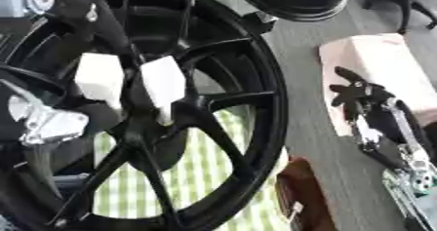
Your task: Pull the pin out of the wheel hub.
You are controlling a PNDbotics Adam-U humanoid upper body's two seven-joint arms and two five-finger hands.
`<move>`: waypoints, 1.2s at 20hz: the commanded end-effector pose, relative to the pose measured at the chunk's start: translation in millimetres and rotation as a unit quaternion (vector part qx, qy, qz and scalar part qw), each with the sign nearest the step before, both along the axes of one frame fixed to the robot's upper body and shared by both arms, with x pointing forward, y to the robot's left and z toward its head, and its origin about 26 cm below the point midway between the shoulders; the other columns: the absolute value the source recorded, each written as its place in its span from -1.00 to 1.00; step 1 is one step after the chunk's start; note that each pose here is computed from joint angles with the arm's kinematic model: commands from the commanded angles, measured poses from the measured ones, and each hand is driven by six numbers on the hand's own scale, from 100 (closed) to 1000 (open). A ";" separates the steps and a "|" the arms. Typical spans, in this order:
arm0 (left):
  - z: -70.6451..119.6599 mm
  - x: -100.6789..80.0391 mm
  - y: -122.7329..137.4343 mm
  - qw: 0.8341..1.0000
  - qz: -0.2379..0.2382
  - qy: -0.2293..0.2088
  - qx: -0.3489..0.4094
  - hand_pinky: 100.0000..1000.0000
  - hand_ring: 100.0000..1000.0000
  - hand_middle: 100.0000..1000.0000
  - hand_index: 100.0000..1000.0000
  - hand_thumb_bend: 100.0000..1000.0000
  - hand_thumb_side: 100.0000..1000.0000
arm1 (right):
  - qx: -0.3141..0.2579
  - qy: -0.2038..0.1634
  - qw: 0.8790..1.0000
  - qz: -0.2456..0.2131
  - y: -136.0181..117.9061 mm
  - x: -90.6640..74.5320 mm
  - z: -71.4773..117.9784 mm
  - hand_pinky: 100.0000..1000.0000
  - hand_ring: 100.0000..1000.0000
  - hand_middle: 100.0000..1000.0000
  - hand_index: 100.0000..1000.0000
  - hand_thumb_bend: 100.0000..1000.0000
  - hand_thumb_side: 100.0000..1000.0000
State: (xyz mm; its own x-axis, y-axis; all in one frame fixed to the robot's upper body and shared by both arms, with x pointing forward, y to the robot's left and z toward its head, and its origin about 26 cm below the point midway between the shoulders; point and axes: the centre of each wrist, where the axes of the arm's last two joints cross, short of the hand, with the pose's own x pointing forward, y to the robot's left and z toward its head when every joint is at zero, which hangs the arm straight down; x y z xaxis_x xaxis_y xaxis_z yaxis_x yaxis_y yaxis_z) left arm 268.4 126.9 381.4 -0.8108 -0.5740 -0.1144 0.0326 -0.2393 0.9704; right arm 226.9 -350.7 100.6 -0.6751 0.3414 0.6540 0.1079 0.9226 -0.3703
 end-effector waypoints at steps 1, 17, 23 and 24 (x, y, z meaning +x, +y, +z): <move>4.8 -3.4 2.5 1.000 0.015 -0.006 -0.001 0.64 0.49 0.54 0.68 -0.38 0.09 | -0.010 -0.008 1.000 0.004 0.8 0.9 6.6 0.67 0.93 -0.14 0.08 -1.00 -0.11; 1.7 6.5 10.0 0.998 0.046 -0.026 -0.013 0.70 0.56 0.61 0.68 -0.44 -0.08 | -0.011 -0.004 1.000 0.005 9.9 4.9 5.0 0.67 0.94 -0.15 0.08 -1.00 -0.07; -1.0 21.1 14.7 0.997 0.067 -0.021 -0.018 0.67 0.53 0.56 0.67 -0.50 -0.27 | -0.011 -0.001 1.000 0.007 12.6 5.8 4.3 0.67 0.94 -0.15 0.08 -1.00 0.03; -1.5 23.8 15.6 0.997 0.070 -0.019 -0.018 0.67 0.52 0.56 0.66 -0.51 -0.32 | -0.011 -0.001 1.000 0.007 13.1 6.1 4.3 0.67 0.94 -0.15 0.08 -1.00 0.04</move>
